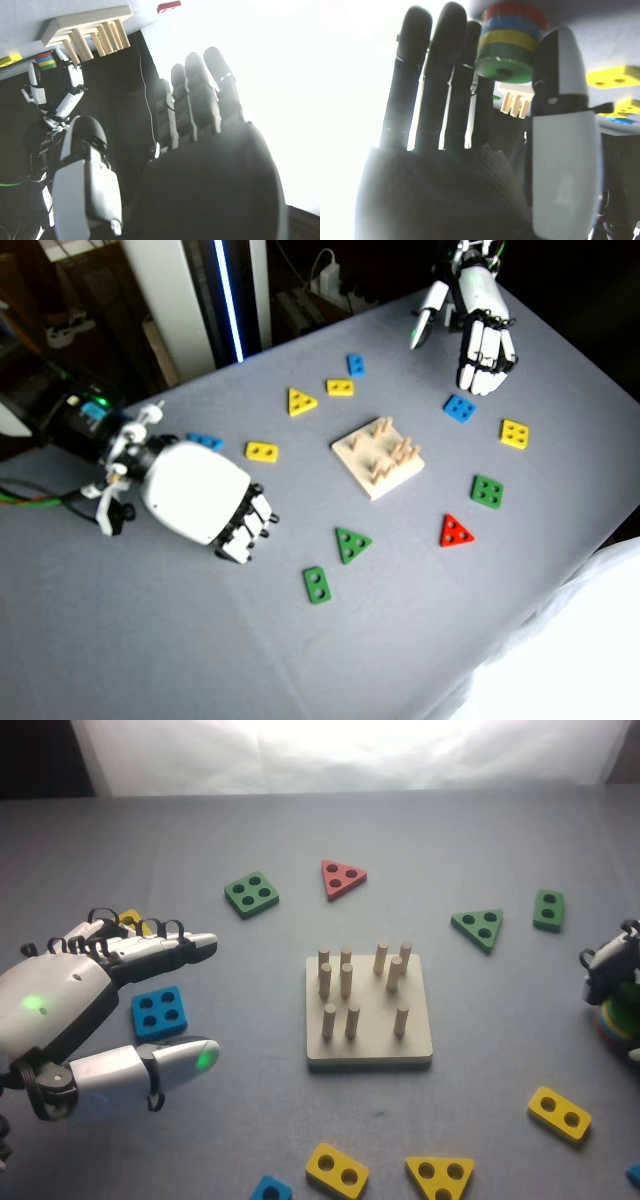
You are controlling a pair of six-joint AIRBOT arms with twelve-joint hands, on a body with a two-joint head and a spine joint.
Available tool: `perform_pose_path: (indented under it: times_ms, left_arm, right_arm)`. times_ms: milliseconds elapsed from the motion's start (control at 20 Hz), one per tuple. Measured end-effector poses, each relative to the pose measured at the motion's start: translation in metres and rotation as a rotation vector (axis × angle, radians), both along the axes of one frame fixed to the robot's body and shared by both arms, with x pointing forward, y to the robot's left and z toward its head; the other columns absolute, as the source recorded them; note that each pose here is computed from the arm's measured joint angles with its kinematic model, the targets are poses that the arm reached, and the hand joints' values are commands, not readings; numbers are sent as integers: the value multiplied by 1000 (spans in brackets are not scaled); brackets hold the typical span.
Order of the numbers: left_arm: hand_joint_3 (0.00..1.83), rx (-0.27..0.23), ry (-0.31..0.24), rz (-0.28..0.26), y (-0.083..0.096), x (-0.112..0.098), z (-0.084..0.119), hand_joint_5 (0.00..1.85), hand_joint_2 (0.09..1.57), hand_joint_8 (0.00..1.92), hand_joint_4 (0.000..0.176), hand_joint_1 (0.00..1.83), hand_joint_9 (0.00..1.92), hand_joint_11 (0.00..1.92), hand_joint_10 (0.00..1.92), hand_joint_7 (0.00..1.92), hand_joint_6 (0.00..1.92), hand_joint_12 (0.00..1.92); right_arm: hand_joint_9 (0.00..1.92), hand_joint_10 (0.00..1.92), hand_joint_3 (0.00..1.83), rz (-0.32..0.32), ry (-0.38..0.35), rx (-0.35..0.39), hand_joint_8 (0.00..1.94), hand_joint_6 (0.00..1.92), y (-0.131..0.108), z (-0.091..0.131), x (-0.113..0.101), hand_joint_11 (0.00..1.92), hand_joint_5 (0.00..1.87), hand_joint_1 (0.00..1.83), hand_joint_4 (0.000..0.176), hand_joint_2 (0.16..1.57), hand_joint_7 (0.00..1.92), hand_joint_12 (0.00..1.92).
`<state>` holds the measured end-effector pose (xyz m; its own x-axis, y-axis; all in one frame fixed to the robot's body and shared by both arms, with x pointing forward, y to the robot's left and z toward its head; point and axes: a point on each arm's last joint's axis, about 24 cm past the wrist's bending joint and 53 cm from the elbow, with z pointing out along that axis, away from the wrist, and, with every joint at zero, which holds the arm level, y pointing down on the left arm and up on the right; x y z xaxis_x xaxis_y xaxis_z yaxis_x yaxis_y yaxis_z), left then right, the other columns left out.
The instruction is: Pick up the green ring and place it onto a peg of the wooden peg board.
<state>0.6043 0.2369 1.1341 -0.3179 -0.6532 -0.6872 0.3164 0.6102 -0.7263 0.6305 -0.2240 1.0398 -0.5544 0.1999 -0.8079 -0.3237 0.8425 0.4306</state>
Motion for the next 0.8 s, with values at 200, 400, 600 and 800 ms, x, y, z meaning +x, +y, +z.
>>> perform_pose_path:
  times_ms: [200,400,600,800]
  left_arm:
    - [4,0,0,0,0,0,0,412,1143,0,55,430,401,0,3,400,0,1052]
    - [0,1,-2,4,2,1,0,428,1134,1,48,422,403,0,3,413,1,1028]
    - [0,-2,0,1,0,1,-2,430,1128,0,54,454,388,0,1,385,1,999]
    - [1,1,-1,-3,0,2,-3,410,1132,0,58,394,377,0,1,371,0,963]
  right_arm:
    - [1052,929,0,84,-90,77,657,686,37,32,-1,840,1141,1260,10,1024,1229,1336]
    - [1048,941,0,163,-159,190,735,758,75,62,-3,886,1098,1250,15,1043,1185,1398]
    - [993,1227,3,252,-203,283,1000,706,111,86,-3,863,1065,1263,0,1069,1101,1635]
    - [1125,1356,0,327,-199,330,985,782,140,89,-7,1054,1099,1165,0,1051,1106,1724]
